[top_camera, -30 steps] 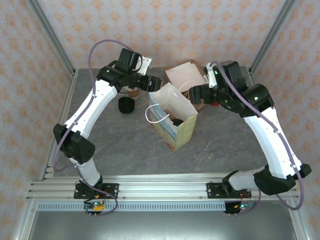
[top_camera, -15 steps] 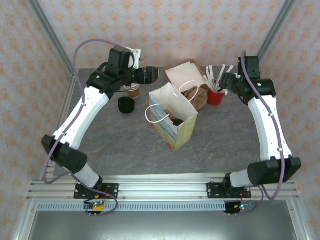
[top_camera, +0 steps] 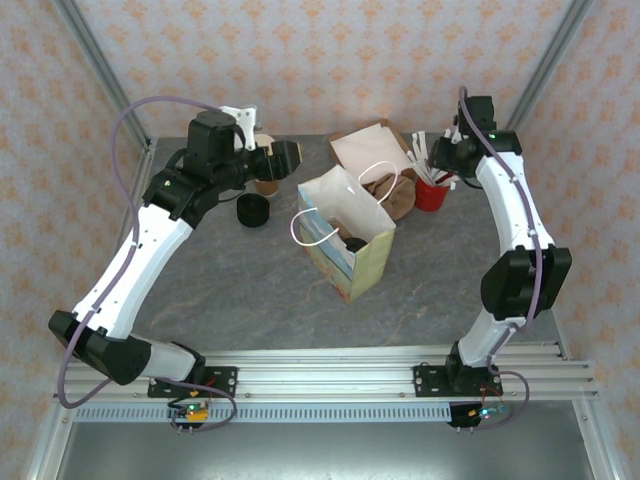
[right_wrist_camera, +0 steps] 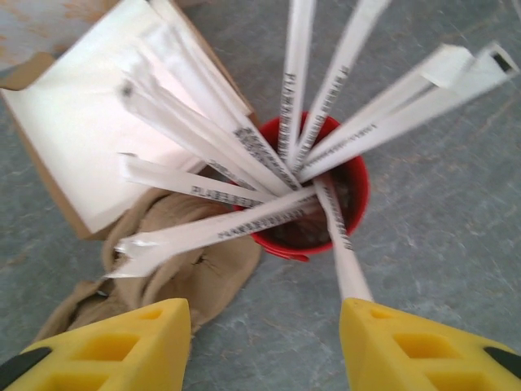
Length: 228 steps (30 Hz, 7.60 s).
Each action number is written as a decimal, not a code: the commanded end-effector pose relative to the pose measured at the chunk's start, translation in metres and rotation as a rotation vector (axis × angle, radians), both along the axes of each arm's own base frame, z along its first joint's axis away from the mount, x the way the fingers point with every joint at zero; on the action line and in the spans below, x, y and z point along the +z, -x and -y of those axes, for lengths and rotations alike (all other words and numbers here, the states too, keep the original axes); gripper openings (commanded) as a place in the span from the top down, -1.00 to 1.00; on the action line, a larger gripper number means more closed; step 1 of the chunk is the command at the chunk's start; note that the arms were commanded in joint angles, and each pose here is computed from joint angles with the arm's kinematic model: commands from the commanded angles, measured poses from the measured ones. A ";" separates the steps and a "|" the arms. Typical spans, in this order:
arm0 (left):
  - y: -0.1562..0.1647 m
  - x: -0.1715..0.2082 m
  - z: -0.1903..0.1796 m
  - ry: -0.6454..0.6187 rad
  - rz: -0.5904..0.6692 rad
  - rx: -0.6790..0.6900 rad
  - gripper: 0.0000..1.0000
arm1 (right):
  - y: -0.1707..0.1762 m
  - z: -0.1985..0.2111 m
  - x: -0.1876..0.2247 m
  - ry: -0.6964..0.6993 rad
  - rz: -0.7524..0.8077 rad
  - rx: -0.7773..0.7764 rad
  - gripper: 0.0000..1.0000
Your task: Pack the takeout coffee
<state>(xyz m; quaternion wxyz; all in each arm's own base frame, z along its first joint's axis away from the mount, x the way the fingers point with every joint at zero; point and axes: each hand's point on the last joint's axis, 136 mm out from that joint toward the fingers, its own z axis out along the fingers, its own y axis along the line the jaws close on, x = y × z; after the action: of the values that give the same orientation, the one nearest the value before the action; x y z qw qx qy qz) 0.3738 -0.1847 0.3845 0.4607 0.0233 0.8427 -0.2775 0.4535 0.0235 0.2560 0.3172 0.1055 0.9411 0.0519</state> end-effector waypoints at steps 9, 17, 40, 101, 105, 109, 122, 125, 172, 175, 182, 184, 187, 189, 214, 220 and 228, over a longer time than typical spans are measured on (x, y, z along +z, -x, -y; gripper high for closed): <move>0.004 0.006 -0.004 -0.010 0.022 0.017 -0.54 | -0.022 -0.039 -0.011 -0.002 -0.037 0.139 0.01; 0.003 0.002 -0.003 -0.022 0.013 0.013 -0.54 | -0.028 -0.035 -0.025 0.022 -0.086 0.123 0.14; 0.002 0.001 -0.003 -0.021 0.007 0.011 -0.53 | -0.015 -0.013 -0.001 0.121 -0.060 0.053 0.91; 0.014 -0.071 -0.072 -0.199 -0.092 0.282 -0.51 | 0.137 -0.228 0.061 -0.407 0.002 0.681 0.46; 0.014 -0.074 -0.060 -0.169 -0.112 0.232 -0.50 | 0.141 -0.213 0.088 -0.341 0.082 0.670 0.22; 0.017 -0.060 -0.043 -0.133 -0.074 0.151 -0.50 | 0.147 -0.189 0.114 -0.278 0.176 0.627 0.13; -0.005 -0.069 0.016 -0.393 -0.105 -0.130 -0.51 | 0.133 -0.080 0.107 -0.164 0.310 0.248 -0.07; -0.011 -0.079 0.030 -0.465 -0.139 -0.203 -0.51 | 0.133 -0.072 0.094 -0.125 0.293 0.220 -0.09; -0.021 -0.113 -0.002 -0.824 -0.313 -0.319 0.74 | 0.116 -0.058 0.062 -0.041 0.260 0.153 -0.14; -0.017 -0.108 -0.016 -0.834 -0.319 -0.291 0.74 | 0.111 -0.059 0.061 -0.041 0.259 0.149 -0.15; -0.010 -0.107 -0.036 -0.829 -0.339 -0.264 0.74 | 0.095 -0.065 0.057 -0.057 0.253 0.150 -0.15; -0.008 -0.110 -0.042 -0.837 -0.352 -0.255 0.74 | 0.089 -0.070 0.055 -0.078 0.253 0.155 -0.14; -0.006 -0.112 -0.049 -0.843 -0.364 -0.243 0.74 | 0.078 -0.079 0.050 -0.117 0.248 0.163 -0.13; -0.005 -0.111 -0.051 -0.837 -0.362 -0.235 0.74 | 0.068 -0.086 0.045 -0.131 0.241 0.168 -0.13; -0.008 -0.073 -0.040 -0.688 -0.242 -0.180 0.00 | -0.108 -0.139 -0.066 0.050 0.113 0.171 -0.07; -0.013 -0.060 -0.046 -0.682 -0.208 -0.110 -0.08 | -0.134 -0.148 -0.100 0.059 0.089 0.181 -0.09; -0.012 -0.044 -0.049 -0.646 -0.161 -0.056 -0.10 | -0.160 -0.156 -0.143 0.079 0.053 0.188 -0.13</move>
<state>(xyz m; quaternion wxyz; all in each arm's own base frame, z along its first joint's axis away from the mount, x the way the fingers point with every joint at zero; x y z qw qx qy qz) 0.3856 -0.1453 0.3212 0.3202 0.1973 0.9265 -0.0140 0.6095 0.1797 0.1160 0.3410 0.0088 0.9380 0.0612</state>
